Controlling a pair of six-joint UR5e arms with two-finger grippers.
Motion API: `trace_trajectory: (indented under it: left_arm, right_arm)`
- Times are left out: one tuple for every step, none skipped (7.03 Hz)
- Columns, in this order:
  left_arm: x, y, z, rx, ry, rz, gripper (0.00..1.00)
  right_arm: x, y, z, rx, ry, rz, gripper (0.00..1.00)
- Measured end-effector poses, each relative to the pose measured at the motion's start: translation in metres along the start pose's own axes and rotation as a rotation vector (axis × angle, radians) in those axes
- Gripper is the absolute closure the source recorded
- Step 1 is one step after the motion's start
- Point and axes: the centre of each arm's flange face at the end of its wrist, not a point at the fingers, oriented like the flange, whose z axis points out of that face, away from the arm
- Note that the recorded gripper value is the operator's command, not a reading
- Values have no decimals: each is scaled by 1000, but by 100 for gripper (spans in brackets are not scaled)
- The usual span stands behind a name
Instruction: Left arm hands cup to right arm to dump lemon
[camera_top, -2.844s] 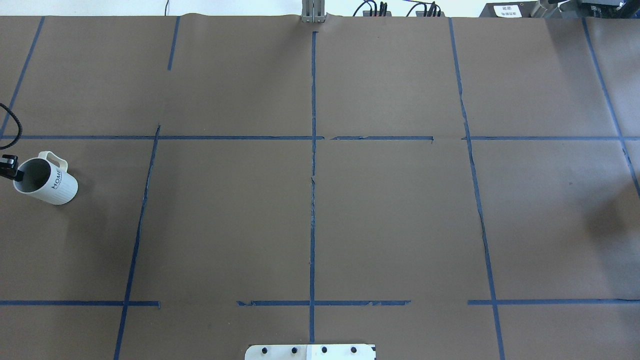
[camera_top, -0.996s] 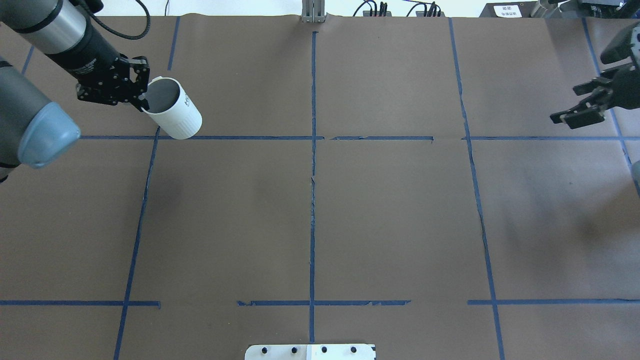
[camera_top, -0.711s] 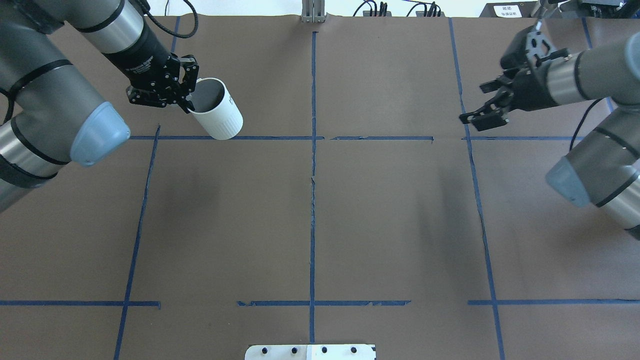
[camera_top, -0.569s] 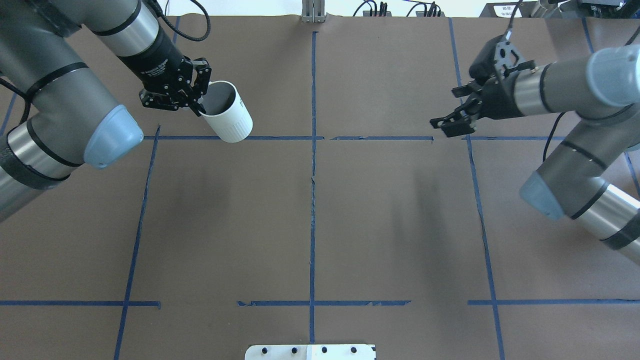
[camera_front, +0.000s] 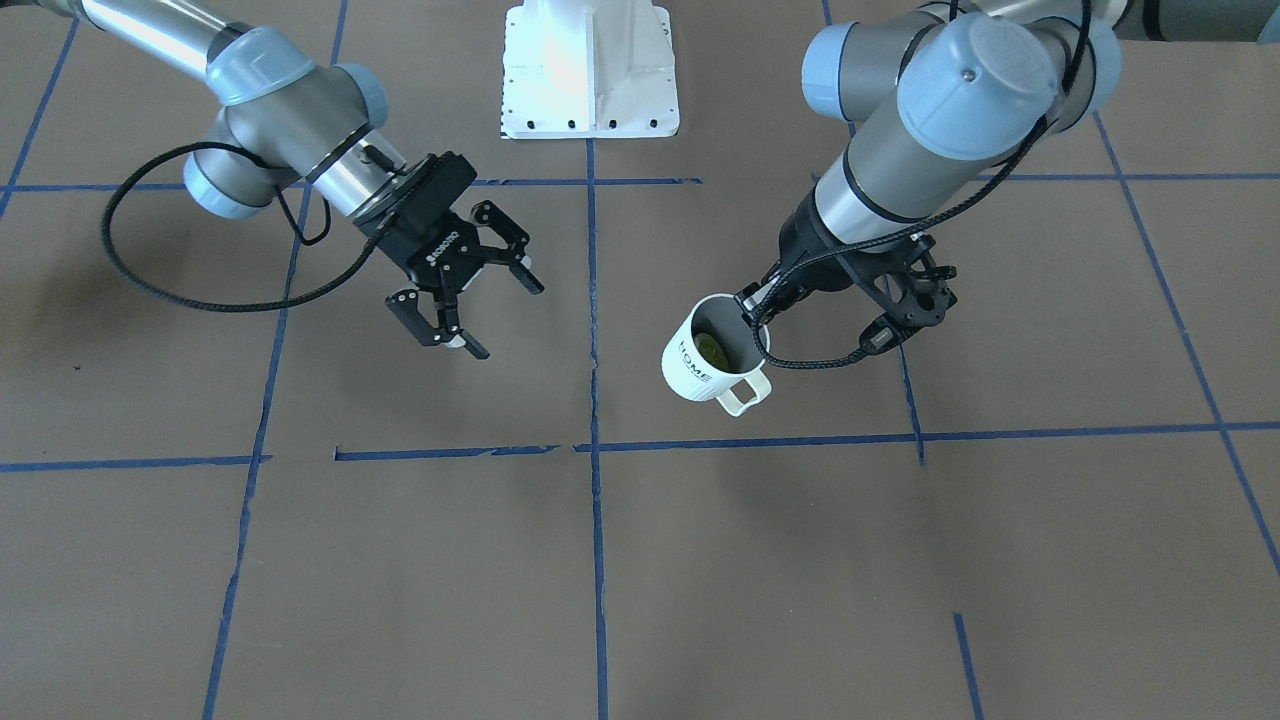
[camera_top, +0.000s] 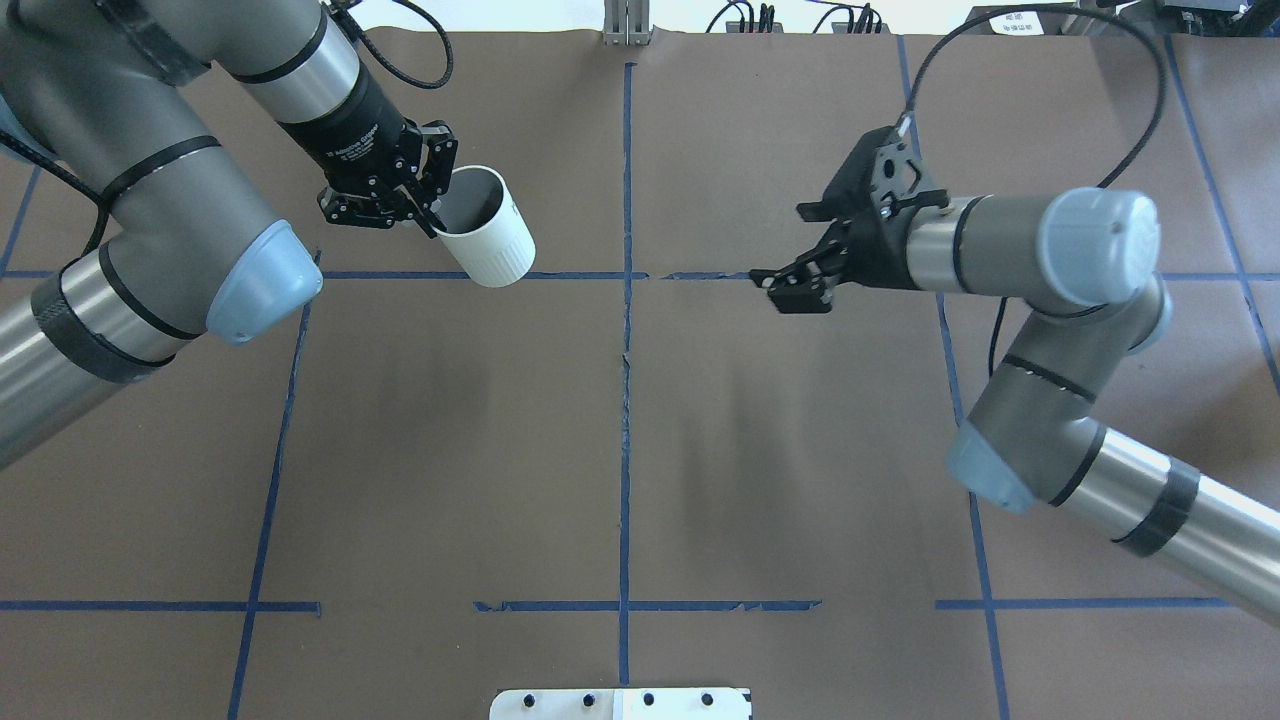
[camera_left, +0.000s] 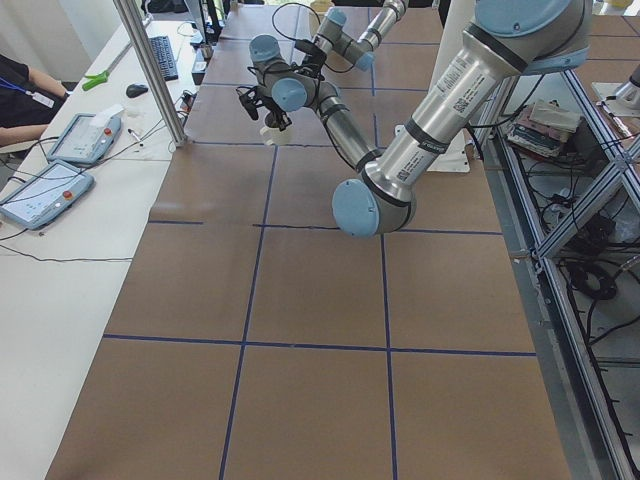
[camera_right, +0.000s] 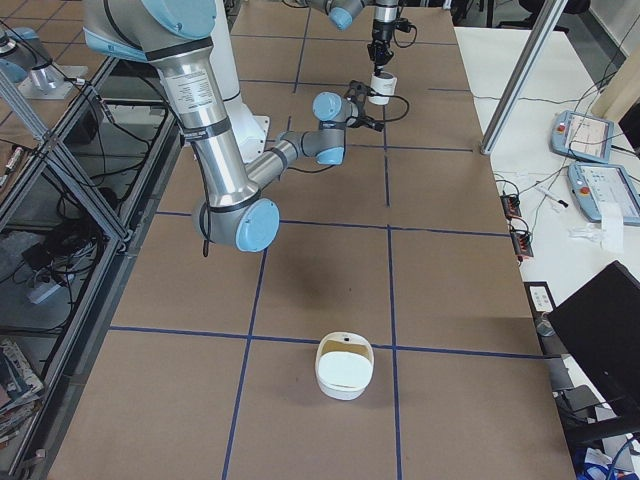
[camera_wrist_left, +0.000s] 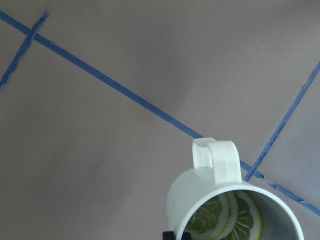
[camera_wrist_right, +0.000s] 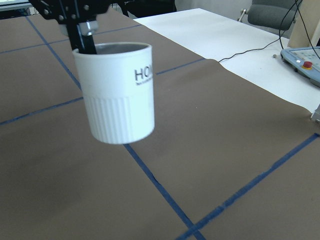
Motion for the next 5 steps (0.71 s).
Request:
trace_trajectory:
  left_arm:
    - [7, 9, 3, -10, 6, -13, 100]
    - [13, 19, 7, -20, 9, -17, 100]
    - [20, 34, 12, -30, 10, -23, 100]
    - [28, 51, 19, -34, 11, -32, 100]
    - [35, 67, 24, -37, 16, -40, 100]
  right_arm:
    - [-22, -2, 6, 31, 28, 5, 1]
    - [-33, -3, 8, 44, 37, 7, 1]
    - [-39, -3, 9, 48, 38, 9, 1]
    - [-41, -2, 10, 49, 38, 9, 1]
    - [-41, -2, 10, 49, 38, 9, 1]
